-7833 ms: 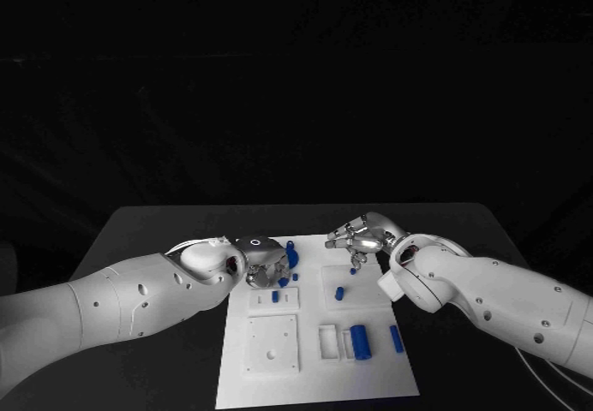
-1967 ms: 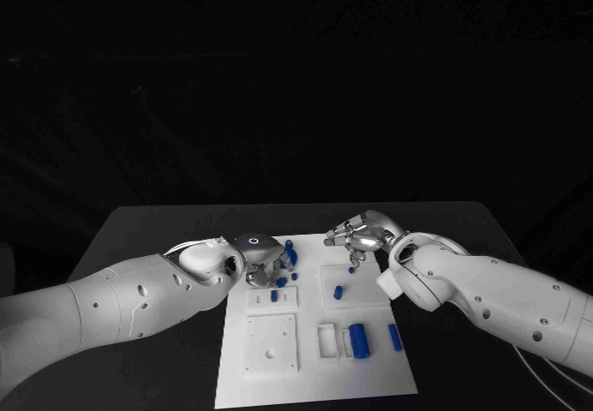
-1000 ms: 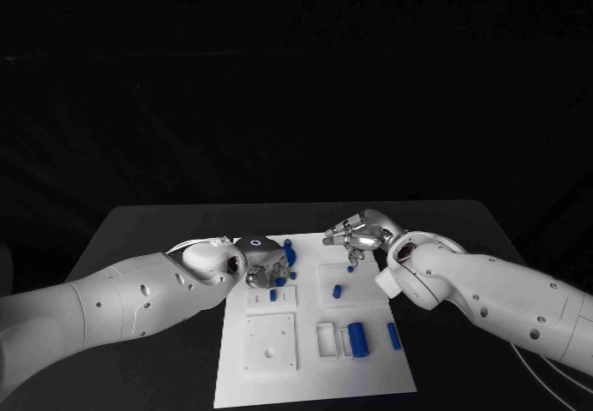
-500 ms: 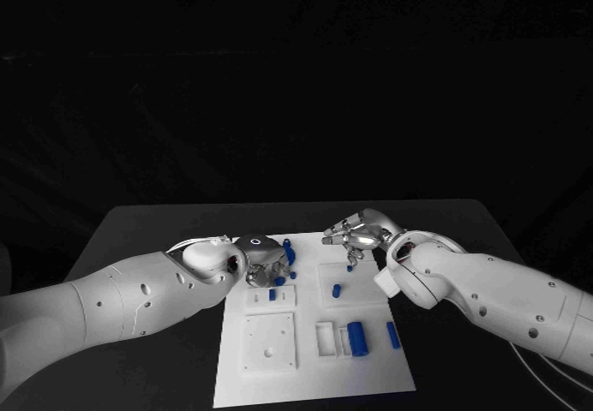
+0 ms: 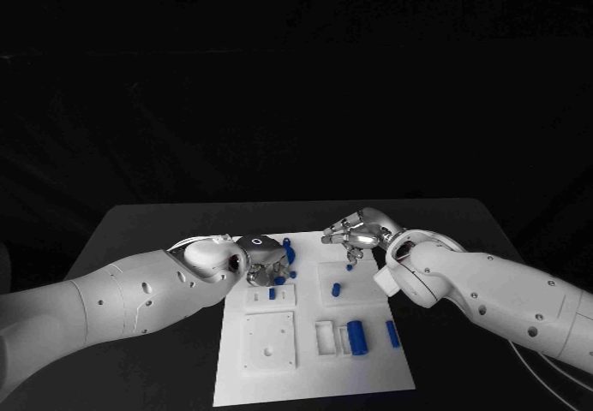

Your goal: Assemble the parts on the task board

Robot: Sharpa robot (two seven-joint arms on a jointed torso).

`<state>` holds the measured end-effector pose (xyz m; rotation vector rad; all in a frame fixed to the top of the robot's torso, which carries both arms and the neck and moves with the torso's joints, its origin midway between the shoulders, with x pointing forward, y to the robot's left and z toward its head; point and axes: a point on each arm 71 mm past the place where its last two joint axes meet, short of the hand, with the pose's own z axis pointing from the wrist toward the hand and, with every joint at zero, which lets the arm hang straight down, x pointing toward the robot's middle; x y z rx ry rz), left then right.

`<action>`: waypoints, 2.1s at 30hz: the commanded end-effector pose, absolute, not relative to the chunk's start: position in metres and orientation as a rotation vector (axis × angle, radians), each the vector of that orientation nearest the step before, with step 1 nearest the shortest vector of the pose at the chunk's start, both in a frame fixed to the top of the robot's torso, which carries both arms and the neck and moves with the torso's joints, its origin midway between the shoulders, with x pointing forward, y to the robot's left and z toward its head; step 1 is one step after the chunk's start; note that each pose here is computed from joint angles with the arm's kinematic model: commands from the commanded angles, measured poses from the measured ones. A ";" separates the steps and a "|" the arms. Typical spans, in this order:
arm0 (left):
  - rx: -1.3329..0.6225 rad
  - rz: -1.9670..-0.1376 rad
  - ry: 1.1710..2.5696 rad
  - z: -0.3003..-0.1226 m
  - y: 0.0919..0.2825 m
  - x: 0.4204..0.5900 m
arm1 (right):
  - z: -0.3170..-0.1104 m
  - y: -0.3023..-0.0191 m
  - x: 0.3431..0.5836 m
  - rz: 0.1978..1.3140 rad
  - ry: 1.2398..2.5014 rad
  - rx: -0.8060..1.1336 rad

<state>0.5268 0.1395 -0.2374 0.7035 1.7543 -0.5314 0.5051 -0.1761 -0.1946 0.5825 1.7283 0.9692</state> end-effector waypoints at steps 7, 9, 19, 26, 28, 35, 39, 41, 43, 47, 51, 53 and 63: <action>0.754 -0.516 1.806 -0.245 0.136 0.524 | -0.194 -0.174 0.504 0.980 1.727 0.572; 0.758 -0.509 1.807 -0.245 0.136 0.524 | -0.194 -0.175 0.504 0.980 1.727 0.572; 0.794 -0.466 1.803 -0.246 0.135 0.526 | -0.194 -0.174 0.504 0.981 1.727 0.571; 0.798 -0.460 1.792 -0.246 0.134 0.527 | -0.194 -0.174 0.504 0.982 1.727 0.571; 0.796 -0.459 1.788 -0.246 0.134 0.527 | -0.194 -0.174 0.504 0.982 1.726 0.571; 0.794 -0.455 1.784 -0.245 0.136 0.529 | -0.194 -0.174 0.504 0.982 1.726 0.571; 0.795 -0.458 1.786 -0.246 0.137 0.528 | -0.194 -0.174 0.504 0.983 1.725 0.571; 0.792 -0.457 1.786 -0.245 0.137 0.528 | -0.194 -0.174 0.504 0.983 1.725 0.571; 0.786 -0.455 1.782 -0.245 0.138 0.529 | -0.194 -0.174 0.504 0.983 1.724 0.571; 0.770 -0.452 1.770 -0.244 0.140 0.530 | -0.194 -0.174 0.504 0.983 1.725 0.572; 0.754 -0.450 1.756 -0.243 0.143 0.531 | -0.194 -0.173 0.504 0.982 1.729 0.555; 0.740 -0.454 1.750 -0.242 0.145 0.531 | -0.194 -0.172 0.505 0.975 1.728 0.526; 0.549 -0.574 1.726 -0.222 0.153 0.534 | -0.194 -0.157 0.506 0.917 1.747 0.248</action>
